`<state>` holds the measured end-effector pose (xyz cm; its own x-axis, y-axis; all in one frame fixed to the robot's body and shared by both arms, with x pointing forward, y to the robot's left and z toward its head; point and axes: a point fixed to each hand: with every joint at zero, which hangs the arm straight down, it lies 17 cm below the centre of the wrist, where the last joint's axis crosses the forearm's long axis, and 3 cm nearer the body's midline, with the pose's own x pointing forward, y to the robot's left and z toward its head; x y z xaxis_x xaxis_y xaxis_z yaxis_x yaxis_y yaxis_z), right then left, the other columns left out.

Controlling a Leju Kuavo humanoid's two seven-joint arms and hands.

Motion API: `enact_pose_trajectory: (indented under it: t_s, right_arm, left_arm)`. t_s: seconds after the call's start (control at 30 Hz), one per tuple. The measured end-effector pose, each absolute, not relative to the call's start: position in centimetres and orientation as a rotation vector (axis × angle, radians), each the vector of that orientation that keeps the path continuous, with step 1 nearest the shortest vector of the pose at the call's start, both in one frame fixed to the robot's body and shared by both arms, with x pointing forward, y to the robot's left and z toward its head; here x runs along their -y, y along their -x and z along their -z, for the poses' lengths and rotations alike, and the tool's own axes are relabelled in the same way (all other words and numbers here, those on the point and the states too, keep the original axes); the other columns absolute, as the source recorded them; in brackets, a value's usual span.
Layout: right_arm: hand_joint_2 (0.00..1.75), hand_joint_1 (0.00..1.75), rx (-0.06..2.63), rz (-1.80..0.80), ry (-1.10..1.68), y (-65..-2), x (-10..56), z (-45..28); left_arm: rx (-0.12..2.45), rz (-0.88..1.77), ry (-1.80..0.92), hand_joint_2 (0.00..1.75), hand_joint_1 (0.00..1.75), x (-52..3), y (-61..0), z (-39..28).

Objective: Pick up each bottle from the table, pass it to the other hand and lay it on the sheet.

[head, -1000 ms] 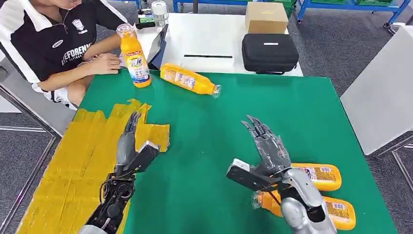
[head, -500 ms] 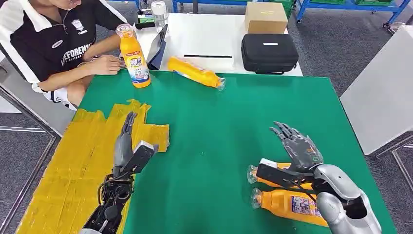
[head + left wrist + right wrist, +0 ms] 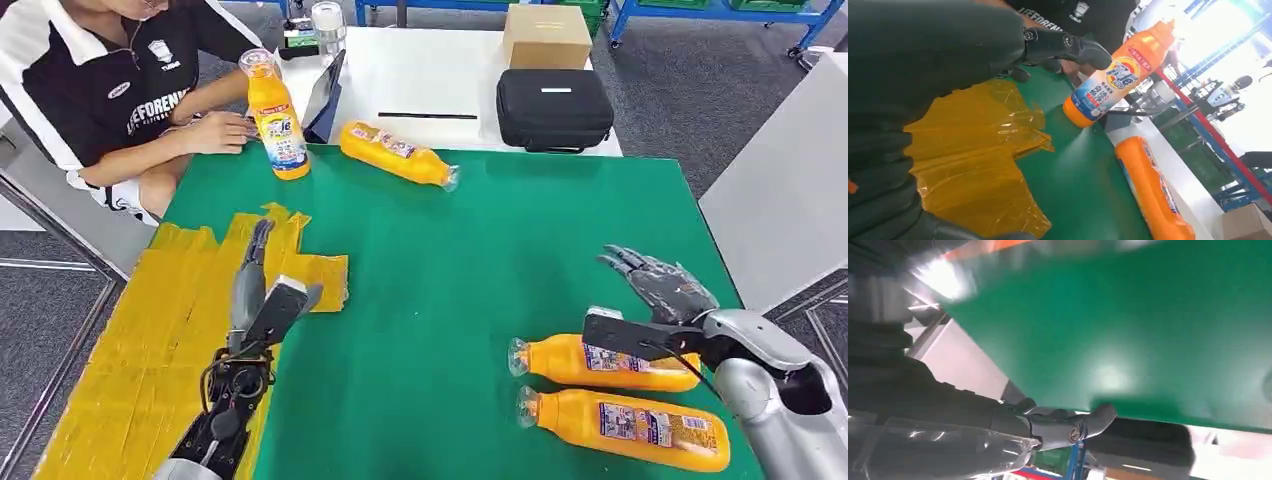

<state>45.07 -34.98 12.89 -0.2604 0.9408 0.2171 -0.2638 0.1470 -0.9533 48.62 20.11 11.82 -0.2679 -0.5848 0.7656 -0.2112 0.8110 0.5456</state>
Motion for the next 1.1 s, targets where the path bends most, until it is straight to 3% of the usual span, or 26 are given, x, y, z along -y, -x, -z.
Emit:
enact_pose_trajectory:
  t_s: [0.5, 1.1]
  right_arm:
    - [1.75, 0.0, 1.169, -1.367, 0.675, -45.2, 39.6, -10.0]
    - [1.75, 0.0, 1.05, -1.444, 0.525, -39.9, 39.4, -3.5]
  left_arm:
    - [1.861, 0.344, -0.586, 1.75, 0.0, -20.6, -49.6, -13.0]
    - [1.843, 0.283, -0.559, 1.75, 0.0, -21.2, -50.7, -12.5]
